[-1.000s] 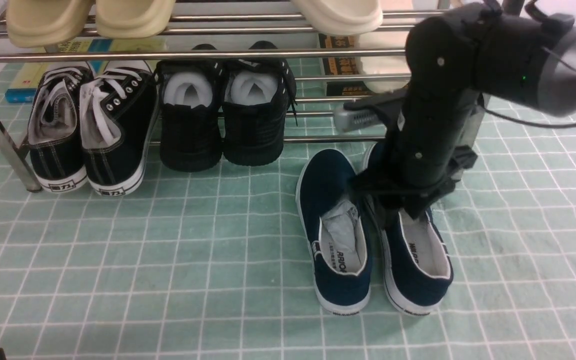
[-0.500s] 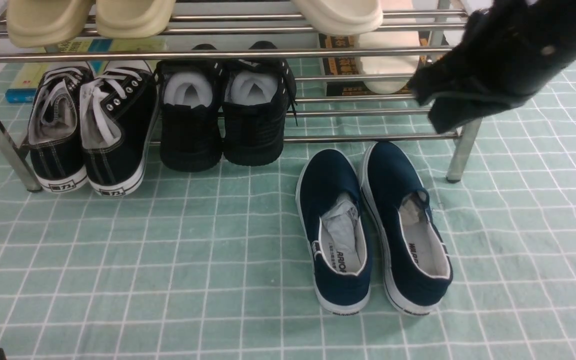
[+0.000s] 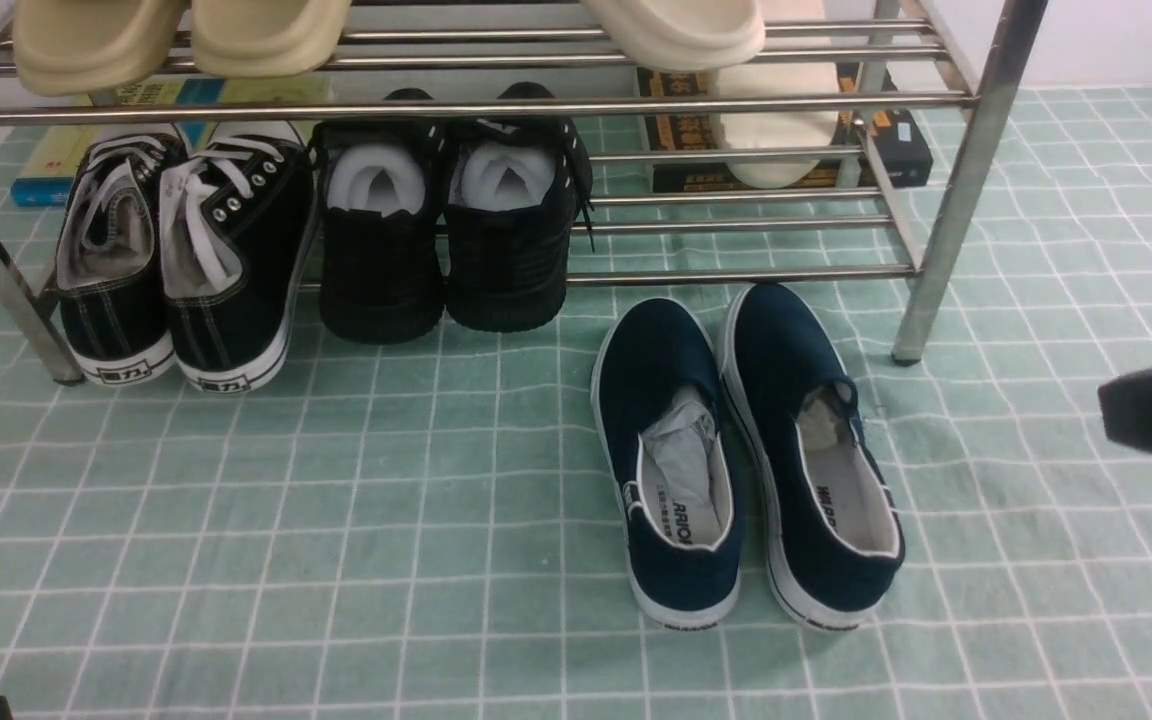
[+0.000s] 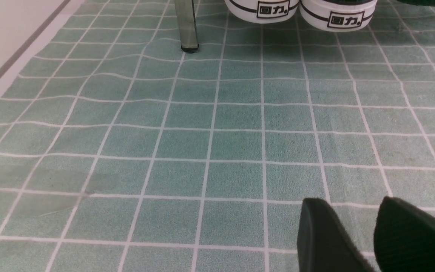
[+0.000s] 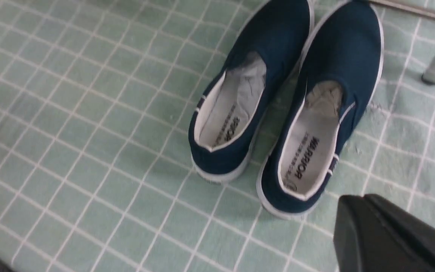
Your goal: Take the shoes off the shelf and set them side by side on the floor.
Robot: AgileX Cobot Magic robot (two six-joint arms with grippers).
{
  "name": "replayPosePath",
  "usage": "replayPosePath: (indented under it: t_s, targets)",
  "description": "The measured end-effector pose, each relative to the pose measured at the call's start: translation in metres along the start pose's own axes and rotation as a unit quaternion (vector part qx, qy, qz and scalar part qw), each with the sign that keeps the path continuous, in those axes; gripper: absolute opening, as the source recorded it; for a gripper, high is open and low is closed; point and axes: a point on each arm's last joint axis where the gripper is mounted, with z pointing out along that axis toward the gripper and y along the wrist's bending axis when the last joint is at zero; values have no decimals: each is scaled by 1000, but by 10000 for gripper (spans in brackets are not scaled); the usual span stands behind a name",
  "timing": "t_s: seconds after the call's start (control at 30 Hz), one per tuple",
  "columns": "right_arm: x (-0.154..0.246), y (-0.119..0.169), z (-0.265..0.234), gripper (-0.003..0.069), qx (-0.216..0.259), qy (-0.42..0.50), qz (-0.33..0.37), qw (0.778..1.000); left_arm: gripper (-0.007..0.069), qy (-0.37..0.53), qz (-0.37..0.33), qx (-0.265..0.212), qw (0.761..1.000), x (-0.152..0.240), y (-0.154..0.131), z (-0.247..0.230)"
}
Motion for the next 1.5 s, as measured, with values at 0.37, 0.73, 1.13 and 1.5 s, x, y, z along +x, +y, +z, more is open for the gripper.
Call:
replayPosePath:
  t_s: [0.37, 0.73, 1.13, 1.5]
  targets:
    - [80, -23, 18, -10, -12, -152, 18, 988, 242, 0, 0, 0, 1000, 0, 0, 0]
    - [107, -30, 29, -5, 0, -115, 8, 993, 242, 0, 0, 0, 1000, 0, 0, 0]
    - [130, -42, 16, 3, 33, -157, 6, 987, 242, 0, 0, 0, 1000, 0, 0, 0]
    - [180, -68, 1, 14, 182, -239, -12, 954, 242, 0, 0, 0, 1000, 0, 0, 0]
